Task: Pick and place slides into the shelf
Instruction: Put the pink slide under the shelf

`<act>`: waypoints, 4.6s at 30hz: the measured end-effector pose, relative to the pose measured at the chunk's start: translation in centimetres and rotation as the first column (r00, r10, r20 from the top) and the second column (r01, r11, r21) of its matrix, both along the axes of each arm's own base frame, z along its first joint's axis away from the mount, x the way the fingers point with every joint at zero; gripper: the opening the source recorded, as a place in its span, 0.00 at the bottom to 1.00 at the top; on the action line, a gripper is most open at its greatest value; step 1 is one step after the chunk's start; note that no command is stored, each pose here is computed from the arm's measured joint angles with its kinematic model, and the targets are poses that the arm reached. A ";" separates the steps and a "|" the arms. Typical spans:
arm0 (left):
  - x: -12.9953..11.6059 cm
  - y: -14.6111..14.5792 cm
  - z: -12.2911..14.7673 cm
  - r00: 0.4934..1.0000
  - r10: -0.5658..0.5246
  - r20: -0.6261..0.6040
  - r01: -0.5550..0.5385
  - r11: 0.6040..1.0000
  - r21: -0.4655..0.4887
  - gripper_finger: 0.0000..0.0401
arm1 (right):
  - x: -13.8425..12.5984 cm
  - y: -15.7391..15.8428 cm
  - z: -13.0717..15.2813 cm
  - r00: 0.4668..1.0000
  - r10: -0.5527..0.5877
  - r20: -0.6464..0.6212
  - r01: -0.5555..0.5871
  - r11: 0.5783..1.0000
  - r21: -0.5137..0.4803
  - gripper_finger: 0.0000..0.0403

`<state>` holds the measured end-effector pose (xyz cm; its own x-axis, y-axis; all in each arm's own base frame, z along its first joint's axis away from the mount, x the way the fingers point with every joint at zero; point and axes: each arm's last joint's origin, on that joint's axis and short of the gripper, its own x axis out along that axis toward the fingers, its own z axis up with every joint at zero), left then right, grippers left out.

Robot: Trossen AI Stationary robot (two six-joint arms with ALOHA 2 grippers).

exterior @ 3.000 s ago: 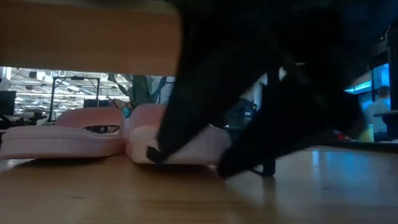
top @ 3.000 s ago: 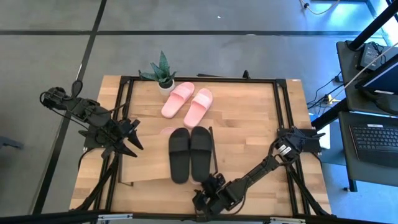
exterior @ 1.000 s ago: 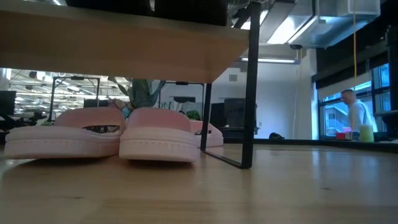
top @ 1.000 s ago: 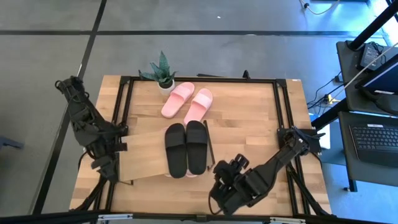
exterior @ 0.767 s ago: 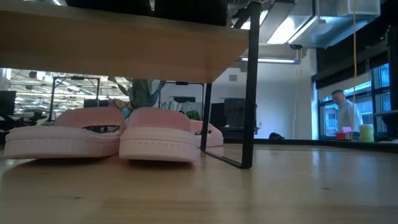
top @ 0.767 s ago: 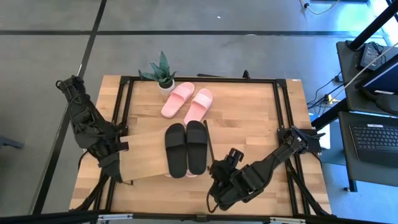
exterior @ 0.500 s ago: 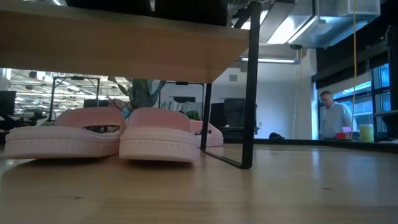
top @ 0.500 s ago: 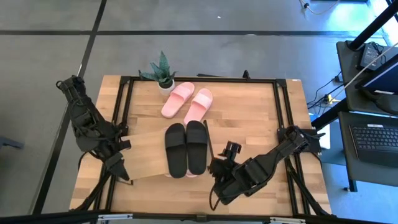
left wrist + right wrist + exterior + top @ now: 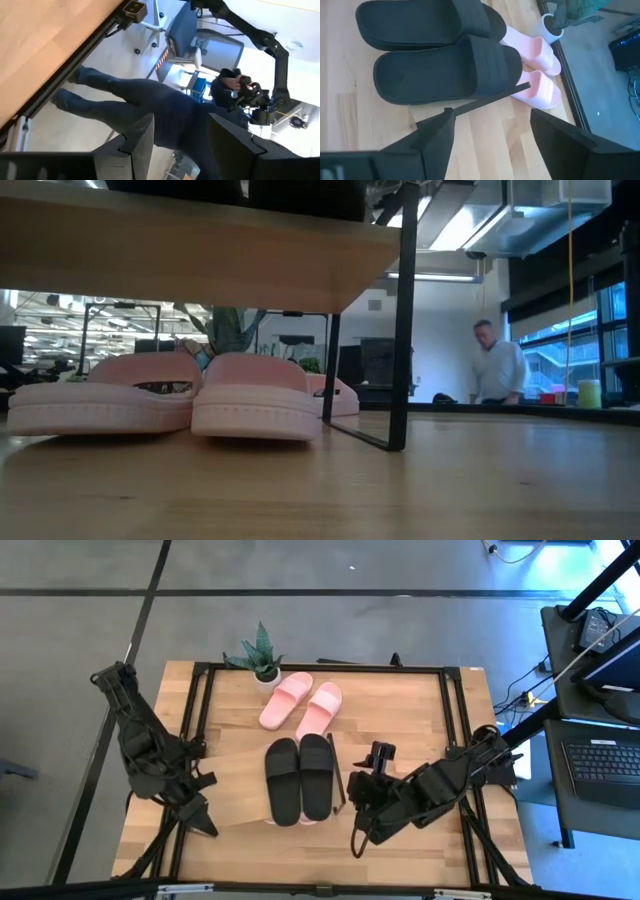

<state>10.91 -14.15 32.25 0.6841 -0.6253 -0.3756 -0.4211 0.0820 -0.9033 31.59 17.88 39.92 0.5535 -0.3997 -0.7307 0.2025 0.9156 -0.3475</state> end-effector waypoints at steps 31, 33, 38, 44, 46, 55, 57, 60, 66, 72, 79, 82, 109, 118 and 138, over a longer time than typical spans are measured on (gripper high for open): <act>-4.8 7.5 4.6 0.942 0.259 -0.213 -0.093 0.812 0.576 0.43 | 1.3 -6.4 1.5 0.998 -0.064 -0.018 0.061 0.988 -0.140 0.64; -4.9 7.7 4.5 0.935 0.280 -0.219 -0.099 0.798 0.595 0.43 | 1.4 -7.8 1.0 0.995 -0.071 -0.075 0.062 0.992 -0.114 0.64; -4.8 8.0 4.5 0.945 0.301 -0.128 -0.147 0.741 0.655 0.43 | 1.0 -11.5 -0.9 0.976 -0.104 -0.190 0.094 0.994 -0.063 0.64; -4.5 8.3 4.7 0.945 0.326 -0.022 -0.214 0.669 0.712 0.43 | 0.6 -16.1 -2.8 0.989 -0.023 -0.145 0.035 0.996 0.082 0.64; -4.5 8.6 4.7 0.939 0.344 -0.022 -0.227 0.664 0.713 0.43 | 0.6 -17.8 -3.0 0.997 0.015 -0.071 -0.005 0.991 0.137 0.64; -5.1 11.1 4.6 0.928 0.370 0.043 -0.247 0.524 0.815 0.43 | 0.5 -26.7 -4.6 0.990 -0.078 0.116 0.057 0.982 0.179 0.64; -5.1 11.5 4.4 0.922 0.381 0.063 -0.256 0.481 0.838 0.43 | 0.6 -28.5 -5.1 0.981 -0.084 0.175 0.046 0.977 0.209 0.64; -5.2 12.0 4.2 0.905 0.416 0.085 -0.279 0.432 0.858 0.43 | 0.6 -30.5 -5.9 0.958 -0.070 0.278 -0.010 0.961 0.277 0.64; -4.7 12.2 3.7 0.896 0.436 0.085 -0.278 0.401 0.873 0.43 | 0.8 -32.6 -7.1 0.895 -0.046 0.445 -0.135 0.920 0.368 0.64; -2.3 11.2 3.0 0.933 0.334 0.135 -0.280 0.438 0.854 0.43 | 0.6 -33.5 -6.8 0.869 -0.071 0.489 -0.126 0.925 0.358 0.64; -0.8 12.0 1.4 0.931 0.361 0.059 -0.242 0.486 0.840 0.43 | 0.6 -33.8 -6.3 0.853 -0.069 0.517 -0.128 0.933 0.336 0.64; 0.0 12.6 0.5 0.932 0.361 0.036 -0.229 0.509 0.830 0.43 | 0.6 -33.8 -6.3 0.854 -0.061 0.517 -0.132 0.936 0.327 0.64; 6.7 29.0 -4.4 0.963 0.261 0.061 -0.205 0.566 0.798 0.43 | -1.8 -36.8 -7.4 0.914 -0.083 0.396 -0.045 0.952 0.303 0.64; 7.1 32.2 -6.2 0.950 0.303 0.076 -0.250 0.592 0.766 0.43 | -3.7 -39.1 -7.7 0.869 -0.336 0.363 0.129 0.863 0.489 0.64; 6.9 32.5 -6.0 0.914 0.400 0.065 -0.309 0.582 0.753 0.43 | -2.9 -41.6 -11.7 0.900 -0.289 0.326 -0.038 0.694 0.719 0.64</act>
